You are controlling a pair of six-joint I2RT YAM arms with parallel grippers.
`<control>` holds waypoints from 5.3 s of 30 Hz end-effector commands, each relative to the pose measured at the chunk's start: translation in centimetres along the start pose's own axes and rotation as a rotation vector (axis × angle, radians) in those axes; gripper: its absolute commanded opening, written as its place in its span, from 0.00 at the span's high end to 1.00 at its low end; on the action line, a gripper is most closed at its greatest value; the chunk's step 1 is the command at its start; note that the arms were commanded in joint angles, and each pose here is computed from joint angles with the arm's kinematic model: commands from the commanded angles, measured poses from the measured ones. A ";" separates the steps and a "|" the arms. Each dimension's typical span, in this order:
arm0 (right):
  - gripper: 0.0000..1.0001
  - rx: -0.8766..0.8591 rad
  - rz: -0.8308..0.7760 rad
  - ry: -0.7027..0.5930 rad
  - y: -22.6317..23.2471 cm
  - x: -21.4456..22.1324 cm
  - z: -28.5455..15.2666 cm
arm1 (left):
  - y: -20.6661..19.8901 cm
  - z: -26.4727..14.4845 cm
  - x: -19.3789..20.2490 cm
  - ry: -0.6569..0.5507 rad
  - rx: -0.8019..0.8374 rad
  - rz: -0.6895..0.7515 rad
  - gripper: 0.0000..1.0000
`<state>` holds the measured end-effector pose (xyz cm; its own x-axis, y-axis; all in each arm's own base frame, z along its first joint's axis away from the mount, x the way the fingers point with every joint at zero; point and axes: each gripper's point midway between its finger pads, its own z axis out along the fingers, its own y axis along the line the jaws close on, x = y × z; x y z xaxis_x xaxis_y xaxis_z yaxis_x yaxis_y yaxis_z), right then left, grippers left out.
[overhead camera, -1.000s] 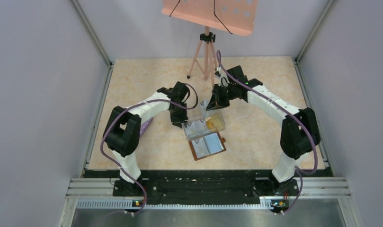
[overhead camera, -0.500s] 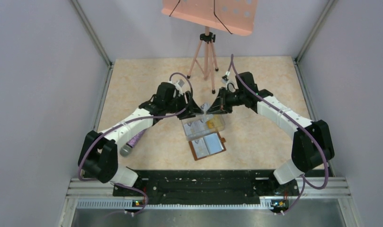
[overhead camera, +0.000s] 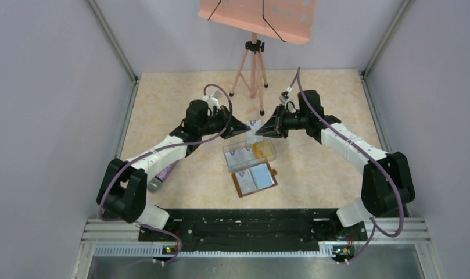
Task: Put the credit cards into the card holder
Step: Pick up the credit card from the storage box, then insert the credit card into the card holder.
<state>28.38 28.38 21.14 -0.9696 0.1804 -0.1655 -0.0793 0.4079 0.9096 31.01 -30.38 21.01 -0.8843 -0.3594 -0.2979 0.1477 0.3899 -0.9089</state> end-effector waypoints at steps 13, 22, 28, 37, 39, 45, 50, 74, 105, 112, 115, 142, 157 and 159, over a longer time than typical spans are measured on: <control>1.00 -0.178 -0.100 0.039 4.3 -0.1 -0.3 | -3.8 0.3 2.1 0.123 0.192 0.038 0.71; 1.00 -0.228 -0.091 0.032 4.7 -0.5 -0.5 | -4.3 0.1 2.3 0.131 0.229 0.015 0.60; 1.00 -0.221 -0.104 0.027 4.5 -0.9 -0.9 | -3.9 -0.2 2.5 0.126 0.230 0.000 0.71; 1.00 -0.181 -0.091 0.032 2.6 -1.2 -0.9 | -5.1 -1.0 2.8 0.147 0.294 -0.004 0.87; 1.00 -0.179 -0.091 0.033 2.5 -1.3 -0.9 | -5.2 -1.2 3.0 0.154 0.300 -0.003 0.79; 1.00 -0.189 -0.100 0.064 2.1 -1.1 -1.0 | -5.6 -1.8 3.3 0.166 0.321 0.013 0.73; 1.00 -0.165 -0.119 0.081 1.7 -1.0 -1.2 | -6.8 -2.5 3.5 0.174 0.386 0.023 0.76; 0.90 -0.153 -0.142 0.108 0.9 -1.0 -1.5 | -7.2 -3.8 4.9 0.228 0.442 0.033 1.00; 0.67 0.691 -0.273 0.132 -16.7 -4.6 1.8 | 4.1 -4.7 6.9 0.179 -0.186 0.108 1.00; 1.00 0.752 -0.237 0.094 -17.3 -6.1 1.2 | 4.8 -3.8 8.5 0.224 -0.201 0.075 1.00; 1.00 0.779 -0.220 0.065 -17.5 -6.7 0.2 | 5.2 -3.2 8.9 0.231 -0.205 0.058 1.00; 0.43 0.644 -0.206 0.071 -16.3 3.1 -4.7 | 12.8 -2.0 13.2 0.188 -0.324 -0.149 1.00; 0.64 0.475 -0.119 0.108 -18.6 9.0 -0.7 | 12.1 -0.8 14.0 0.130 -0.288 -0.105 1.00; 0.66 0.465 -0.101 0.125 -18.7 9.9 -0.7 | 12.2 -0.7 14.0 0.129 -0.286 -0.101 1.00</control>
<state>20.52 20.70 2.27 -0.9891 0.0212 -0.1457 -0.0673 0.8153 0.5752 19.14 -29.54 4.63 -0.9542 -0.2840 -0.0937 -0.1076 0.6184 -0.7785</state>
